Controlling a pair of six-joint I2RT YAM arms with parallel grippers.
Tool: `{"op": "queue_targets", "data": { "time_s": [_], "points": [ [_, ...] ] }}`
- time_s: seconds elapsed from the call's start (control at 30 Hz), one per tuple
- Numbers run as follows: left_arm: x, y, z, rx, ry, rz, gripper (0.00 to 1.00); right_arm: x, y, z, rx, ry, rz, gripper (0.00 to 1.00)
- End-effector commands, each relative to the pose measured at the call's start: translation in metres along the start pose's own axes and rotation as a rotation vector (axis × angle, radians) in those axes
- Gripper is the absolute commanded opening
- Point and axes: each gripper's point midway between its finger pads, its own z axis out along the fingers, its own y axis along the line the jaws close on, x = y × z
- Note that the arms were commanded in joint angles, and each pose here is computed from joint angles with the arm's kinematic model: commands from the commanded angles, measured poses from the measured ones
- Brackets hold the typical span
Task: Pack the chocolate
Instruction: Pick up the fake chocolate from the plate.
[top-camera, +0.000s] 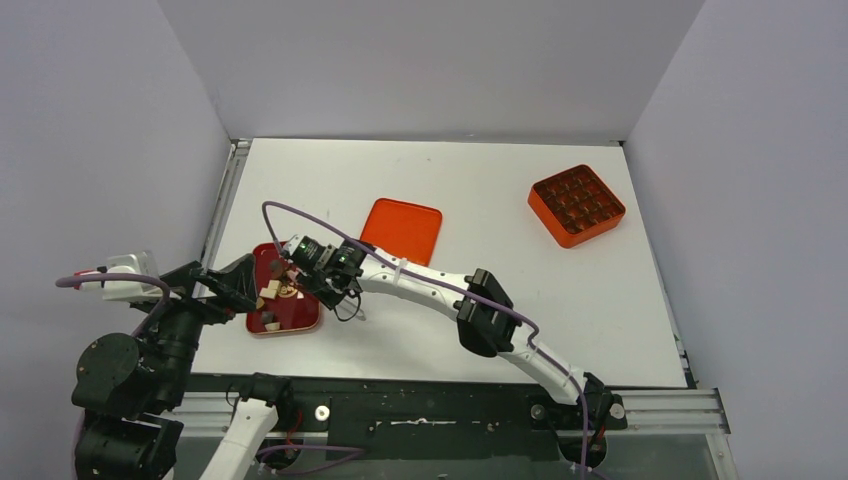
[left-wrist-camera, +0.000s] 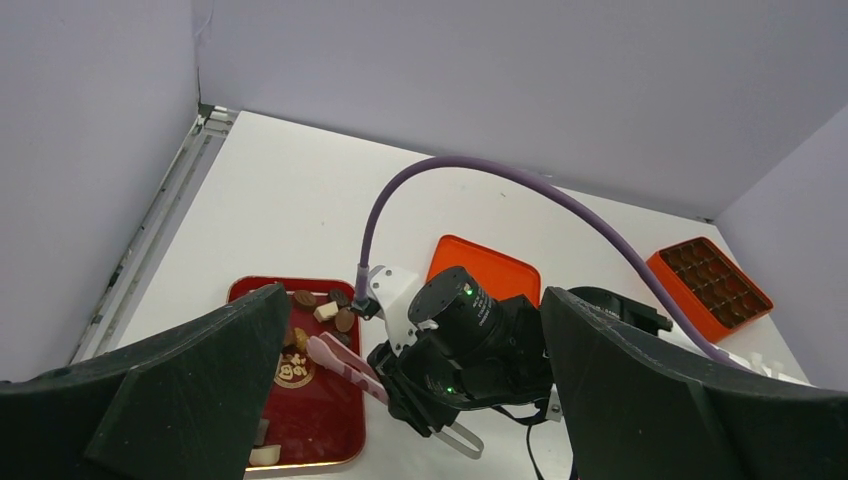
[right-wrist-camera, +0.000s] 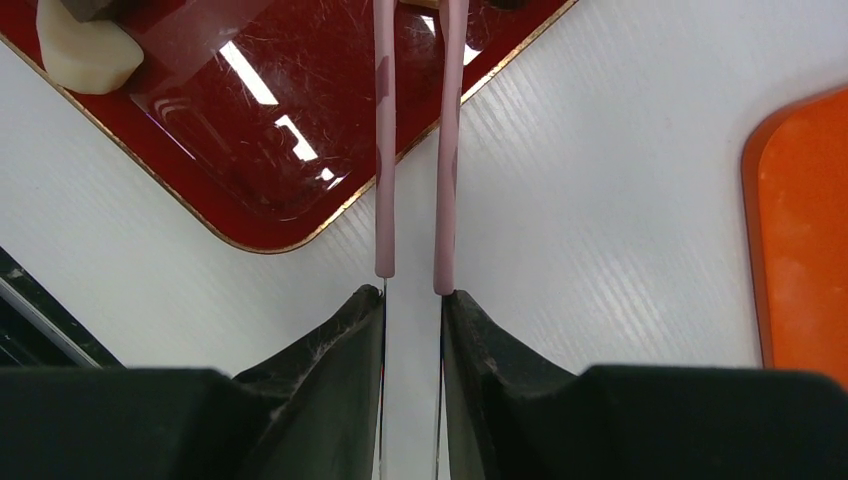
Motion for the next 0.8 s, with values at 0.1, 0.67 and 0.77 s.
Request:
{"op": "queue_targets", "data": {
  "time_s": [0.1, 0.67, 0.77],
  "points": [
    [-0.01, -0.003, -0.001, 0.027, -0.058, 0.024, 0.97, -0.043, 0.012, -0.05, -0.082, -0.173, 0.018, 0.15],
    [0.075, -0.008, 0.042, 0.073, 0.166, -0.025, 0.97, -0.033, -0.065, -0.119, -0.059, -0.256, 0.158, 0.14],
    [0.092, -0.009, 0.049, 0.085, 0.201, -0.03, 0.97, -0.024, -0.089, -0.13, -0.016, -0.255, 0.186, 0.15]
  ]
}}
